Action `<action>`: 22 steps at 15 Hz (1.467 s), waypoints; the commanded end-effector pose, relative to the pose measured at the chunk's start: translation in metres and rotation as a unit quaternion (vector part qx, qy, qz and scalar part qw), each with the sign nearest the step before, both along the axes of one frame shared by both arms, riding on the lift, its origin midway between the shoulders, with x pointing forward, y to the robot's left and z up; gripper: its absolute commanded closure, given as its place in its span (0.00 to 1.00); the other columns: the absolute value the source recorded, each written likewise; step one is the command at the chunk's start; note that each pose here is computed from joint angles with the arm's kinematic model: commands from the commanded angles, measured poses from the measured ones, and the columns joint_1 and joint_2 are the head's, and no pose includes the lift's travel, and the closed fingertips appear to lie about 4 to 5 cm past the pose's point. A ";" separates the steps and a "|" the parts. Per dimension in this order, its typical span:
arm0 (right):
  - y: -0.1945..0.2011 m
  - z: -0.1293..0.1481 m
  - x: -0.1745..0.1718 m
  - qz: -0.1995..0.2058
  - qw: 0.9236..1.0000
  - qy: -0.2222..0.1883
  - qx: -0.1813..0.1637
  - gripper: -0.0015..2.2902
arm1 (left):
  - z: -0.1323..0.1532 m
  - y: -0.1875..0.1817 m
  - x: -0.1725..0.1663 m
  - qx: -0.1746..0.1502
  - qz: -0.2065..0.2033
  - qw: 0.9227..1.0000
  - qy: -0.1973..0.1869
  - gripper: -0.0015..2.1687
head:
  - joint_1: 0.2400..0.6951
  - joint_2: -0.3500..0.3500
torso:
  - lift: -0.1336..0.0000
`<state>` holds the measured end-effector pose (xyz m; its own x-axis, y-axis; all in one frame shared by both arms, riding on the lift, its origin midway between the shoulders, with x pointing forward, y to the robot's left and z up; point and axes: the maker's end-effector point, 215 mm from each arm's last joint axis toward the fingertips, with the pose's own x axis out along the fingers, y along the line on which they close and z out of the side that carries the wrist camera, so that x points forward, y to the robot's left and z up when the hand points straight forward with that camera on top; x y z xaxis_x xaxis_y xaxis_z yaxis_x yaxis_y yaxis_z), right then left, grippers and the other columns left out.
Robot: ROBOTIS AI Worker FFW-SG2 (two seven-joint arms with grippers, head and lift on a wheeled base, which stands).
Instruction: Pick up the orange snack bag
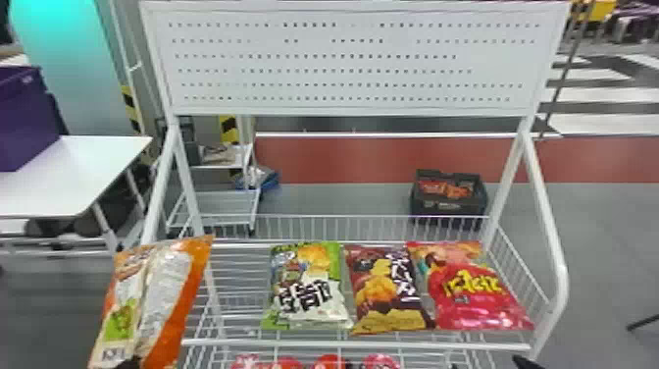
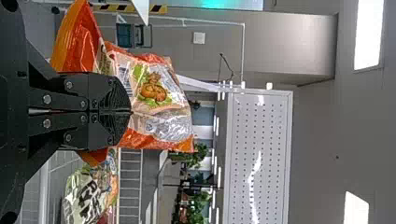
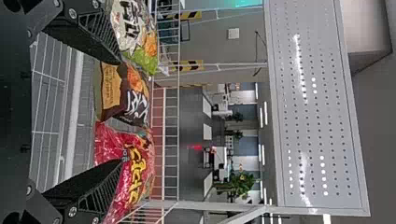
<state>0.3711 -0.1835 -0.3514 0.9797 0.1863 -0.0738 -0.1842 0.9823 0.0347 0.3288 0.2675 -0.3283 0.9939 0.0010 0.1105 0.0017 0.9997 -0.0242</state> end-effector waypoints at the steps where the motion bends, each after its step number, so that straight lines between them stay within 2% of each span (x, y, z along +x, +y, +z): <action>1: -0.001 0.000 -0.001 0.000 1.000 0.001 0.000 0.06 | 0.000 0.000 0.000 0.000 0.000 1.000 0.000 0.64 | 0.57 0.50 | 1.00; 22: -0.001 -0.002 -0.001 0.003 1.000 0.003 -0.003 0.06 | -0.002 0.000 0.000 0.001 0.000 1.000 0.002 0.64 | 0.57 0.50 | 1.00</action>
